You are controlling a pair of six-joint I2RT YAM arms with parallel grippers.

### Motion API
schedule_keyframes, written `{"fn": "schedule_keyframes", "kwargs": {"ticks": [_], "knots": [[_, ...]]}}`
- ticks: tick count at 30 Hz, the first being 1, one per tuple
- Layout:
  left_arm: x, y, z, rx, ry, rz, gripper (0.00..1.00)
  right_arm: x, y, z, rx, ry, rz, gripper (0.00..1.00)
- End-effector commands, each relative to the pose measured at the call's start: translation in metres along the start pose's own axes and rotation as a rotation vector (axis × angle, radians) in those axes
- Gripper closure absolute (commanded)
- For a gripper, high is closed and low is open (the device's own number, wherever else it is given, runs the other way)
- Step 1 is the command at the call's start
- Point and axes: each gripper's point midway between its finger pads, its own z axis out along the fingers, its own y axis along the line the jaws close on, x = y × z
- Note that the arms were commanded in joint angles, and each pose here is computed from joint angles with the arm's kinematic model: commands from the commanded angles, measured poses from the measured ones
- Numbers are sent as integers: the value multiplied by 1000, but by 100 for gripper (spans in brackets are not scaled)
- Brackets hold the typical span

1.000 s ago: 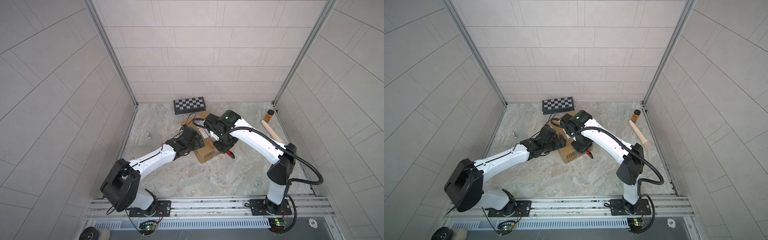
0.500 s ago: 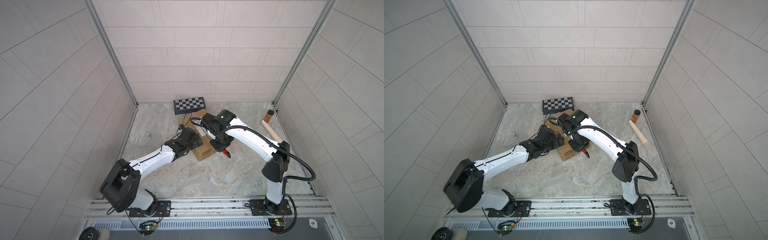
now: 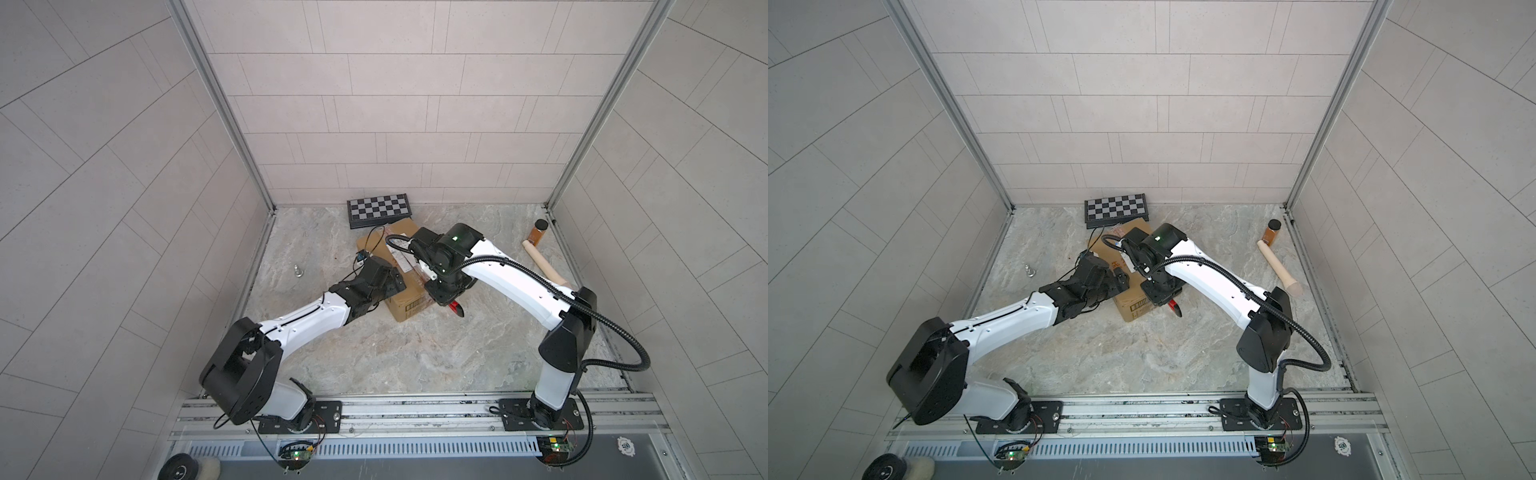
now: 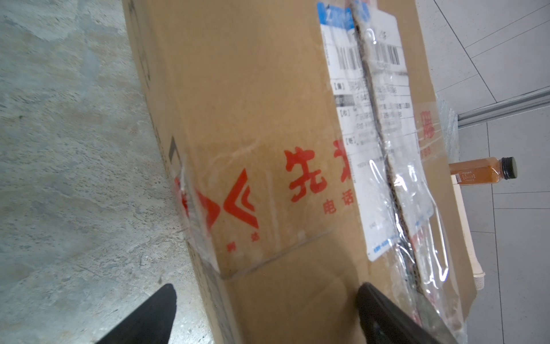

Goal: Unpack the express box

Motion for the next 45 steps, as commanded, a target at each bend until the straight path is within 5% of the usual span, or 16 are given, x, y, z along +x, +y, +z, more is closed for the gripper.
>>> {"fn": "schedule_keyframes", "kwargs": {"ticks": [1,16,29,34,45], "knots": [[62,76,12,-263,207,75,3,40,3,-15,-41,85,-28,100],[66,79,15,-272,225,76,3,55,8,-14,-74,82,5,100],[-7,-7,-51,134,4,163,0,33,19,-20,-164,47,-187,100],[-18,2,-58,52,2,221,0,38,30,-22,-225,55,-214,100],[19,54,-16,-178,168,177,1,50,16,-27,-95,117,-166,100]]}}
